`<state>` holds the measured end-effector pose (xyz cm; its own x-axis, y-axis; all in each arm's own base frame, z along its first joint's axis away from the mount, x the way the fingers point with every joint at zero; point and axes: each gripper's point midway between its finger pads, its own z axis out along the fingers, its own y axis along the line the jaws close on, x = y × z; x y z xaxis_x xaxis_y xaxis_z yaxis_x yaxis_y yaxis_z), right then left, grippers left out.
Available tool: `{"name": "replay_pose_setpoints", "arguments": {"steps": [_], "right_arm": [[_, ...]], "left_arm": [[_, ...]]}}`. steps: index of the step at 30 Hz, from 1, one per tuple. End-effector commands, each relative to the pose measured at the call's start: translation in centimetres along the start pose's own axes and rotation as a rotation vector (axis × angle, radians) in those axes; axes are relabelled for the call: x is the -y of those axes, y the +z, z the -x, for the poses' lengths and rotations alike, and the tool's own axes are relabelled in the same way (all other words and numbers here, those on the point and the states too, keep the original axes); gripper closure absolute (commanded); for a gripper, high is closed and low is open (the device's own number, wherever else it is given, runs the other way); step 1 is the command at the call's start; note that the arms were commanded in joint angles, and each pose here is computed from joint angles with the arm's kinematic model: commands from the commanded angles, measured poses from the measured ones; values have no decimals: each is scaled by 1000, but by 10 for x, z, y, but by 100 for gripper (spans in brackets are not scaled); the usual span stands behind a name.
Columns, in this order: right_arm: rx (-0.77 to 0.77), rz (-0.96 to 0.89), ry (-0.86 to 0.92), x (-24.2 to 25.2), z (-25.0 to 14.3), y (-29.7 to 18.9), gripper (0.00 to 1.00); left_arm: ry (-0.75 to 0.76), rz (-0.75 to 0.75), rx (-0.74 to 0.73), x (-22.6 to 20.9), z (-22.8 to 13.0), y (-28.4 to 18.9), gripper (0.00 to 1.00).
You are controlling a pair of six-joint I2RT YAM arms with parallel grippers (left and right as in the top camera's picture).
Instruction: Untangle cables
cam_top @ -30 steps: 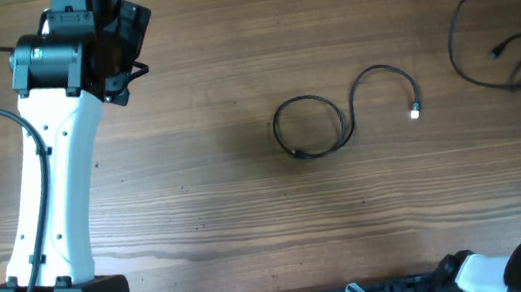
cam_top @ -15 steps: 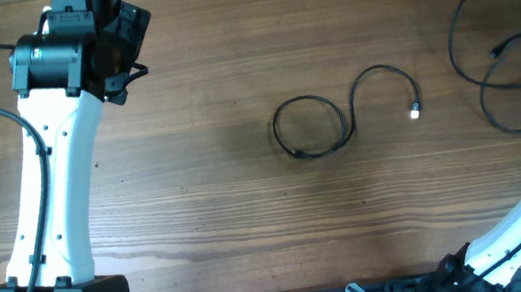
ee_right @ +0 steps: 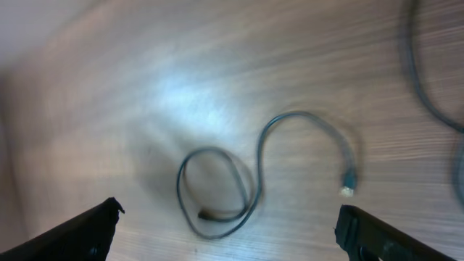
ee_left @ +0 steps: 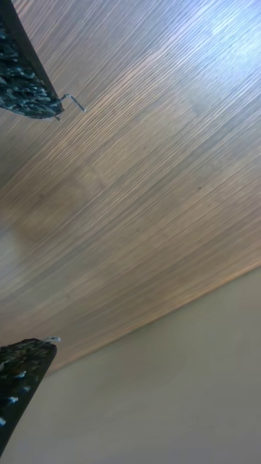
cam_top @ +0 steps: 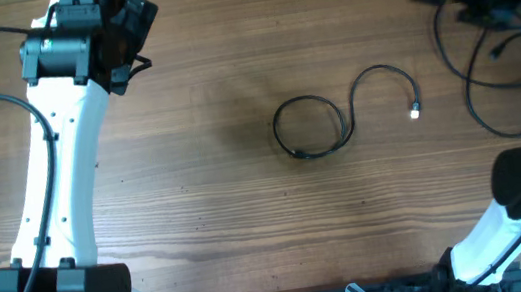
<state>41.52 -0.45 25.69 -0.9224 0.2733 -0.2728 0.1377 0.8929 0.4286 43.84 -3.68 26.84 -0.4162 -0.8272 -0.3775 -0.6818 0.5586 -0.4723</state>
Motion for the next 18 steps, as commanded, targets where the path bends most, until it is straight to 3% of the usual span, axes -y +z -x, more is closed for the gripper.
{"name": "replay_pose_setpoints", "arguments": {"steps": [1, 7, 12, 18], "right_arm": [[-70, -151, -116, -10, -19, 16, 0], [-182, -156, -202, -49, -55, 51, 5], [-331, -200, -225, -44, -114, 138, 14], [-278, -366, -281, -16, -146, 202, 22]], "left_arm": [[16, 45, 13, -14, 15, 13, 0], [21, 91, -26, -24, 7, 22, 0], [23, 99, -30, -26, 5, 23, 0], [25, 111, -37, -29, 4, 23, 0]]}}
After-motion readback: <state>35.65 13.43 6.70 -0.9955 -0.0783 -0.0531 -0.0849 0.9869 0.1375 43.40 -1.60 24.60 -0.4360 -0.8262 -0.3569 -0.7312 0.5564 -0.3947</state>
